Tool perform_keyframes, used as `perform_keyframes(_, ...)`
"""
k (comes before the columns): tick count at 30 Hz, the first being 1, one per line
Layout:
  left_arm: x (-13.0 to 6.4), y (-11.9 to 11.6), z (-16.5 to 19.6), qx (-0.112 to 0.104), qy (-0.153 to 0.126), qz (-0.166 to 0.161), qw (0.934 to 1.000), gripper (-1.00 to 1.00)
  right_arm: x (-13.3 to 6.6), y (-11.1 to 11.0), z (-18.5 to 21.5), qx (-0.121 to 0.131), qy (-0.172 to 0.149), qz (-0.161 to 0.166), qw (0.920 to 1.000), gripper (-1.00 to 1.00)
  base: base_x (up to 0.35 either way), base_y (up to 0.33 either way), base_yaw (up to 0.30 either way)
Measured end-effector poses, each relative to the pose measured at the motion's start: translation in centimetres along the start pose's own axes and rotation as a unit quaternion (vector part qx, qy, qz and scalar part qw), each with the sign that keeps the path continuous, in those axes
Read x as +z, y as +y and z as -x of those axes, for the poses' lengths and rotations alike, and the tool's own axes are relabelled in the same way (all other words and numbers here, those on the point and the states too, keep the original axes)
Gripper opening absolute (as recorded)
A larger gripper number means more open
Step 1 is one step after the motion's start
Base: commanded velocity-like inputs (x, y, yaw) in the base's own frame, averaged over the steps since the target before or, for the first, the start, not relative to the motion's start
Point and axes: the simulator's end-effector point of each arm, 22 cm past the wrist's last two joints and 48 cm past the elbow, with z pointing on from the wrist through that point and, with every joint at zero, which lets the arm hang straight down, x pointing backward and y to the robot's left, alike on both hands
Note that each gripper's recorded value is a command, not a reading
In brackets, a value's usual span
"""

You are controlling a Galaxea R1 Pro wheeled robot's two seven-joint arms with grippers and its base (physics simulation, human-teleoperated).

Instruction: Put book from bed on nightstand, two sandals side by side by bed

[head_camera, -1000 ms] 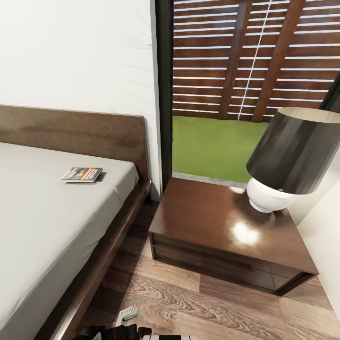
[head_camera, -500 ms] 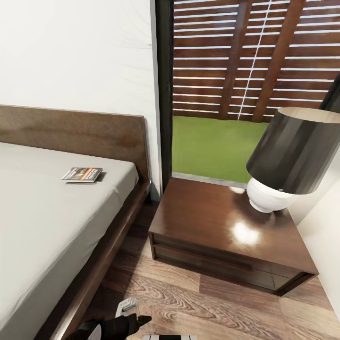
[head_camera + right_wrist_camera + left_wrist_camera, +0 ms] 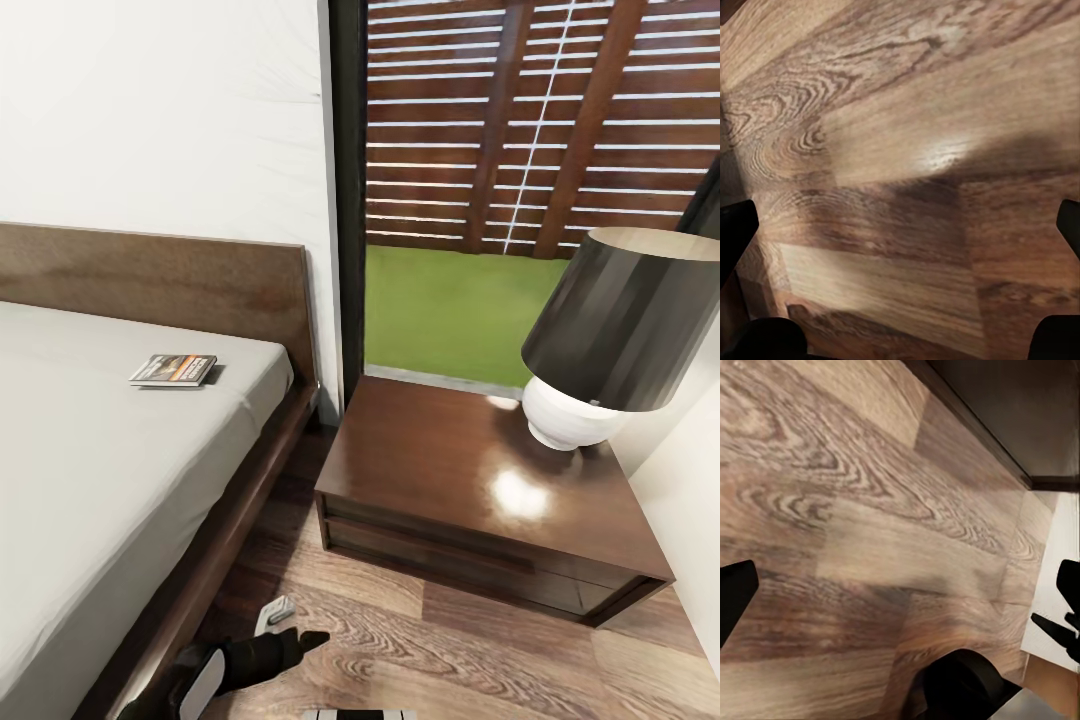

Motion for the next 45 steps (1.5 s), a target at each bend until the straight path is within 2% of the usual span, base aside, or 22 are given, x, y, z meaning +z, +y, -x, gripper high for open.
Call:
perform_keyframes(6,0.3,-2.9,2.0,0.008,-0.009,-0.016,0.9998,1.00,0.0,-0.1,0.0,0.000,0.000,-0.002,1.0000,1.00,0.000,0.000,0.000)
perform_keyframes(14,0.0,-5.2,4.8,0.022,-0.018,-0.005,0.9996,1.00,0.0,-0.3,-0.1,0.000,0.001,-0.008,1.0000,1.00,0.000,0.000,0.000)
perform_keyframes(18,-0.2,-7.5,6.7,0.024,-0.029,-0.011,0.9992,1.00,0.1,-0.4,-0.1,-0.001,0.001,-0.010,0.9999,1.00,0.000,0.000,0.000)
perform_keyframes(23,-0.6,-10.6,9.0,0.008,-0.038,-0.032,0.9987,1.00,0.1,-0.4,-0.1,-0.001,0.001,-0.011,0.9999,1.00,0.000,0.000,0.000)
perform_keyframes(28,-1.1,-12.7,11.6,-0.014,-0.052,-0.044,0.9976,1.00,0.1,-0.4,-0.1,-0.001,0.001,-0.011,0.9999,1.00,0.000,0.000,0.000)
perform_keyframes(39,-2.9,-15.5,18.7,-0.056,-0.096,-0.033,0.9933,1.00,0.1,-0.4,-0.1,-0.001,0.001,-0.012,0.9999,1.00,0.000,0.000,0.000)
perform_keyframes(45,-3.9,-16.7,21.9,-0.062,-0.113,-0.020,0.9914,1.00,0.1,-0.4,-0.1,-0.001,0.001,-0.011,0.9999,1.00,0.000,0.000,0.000)
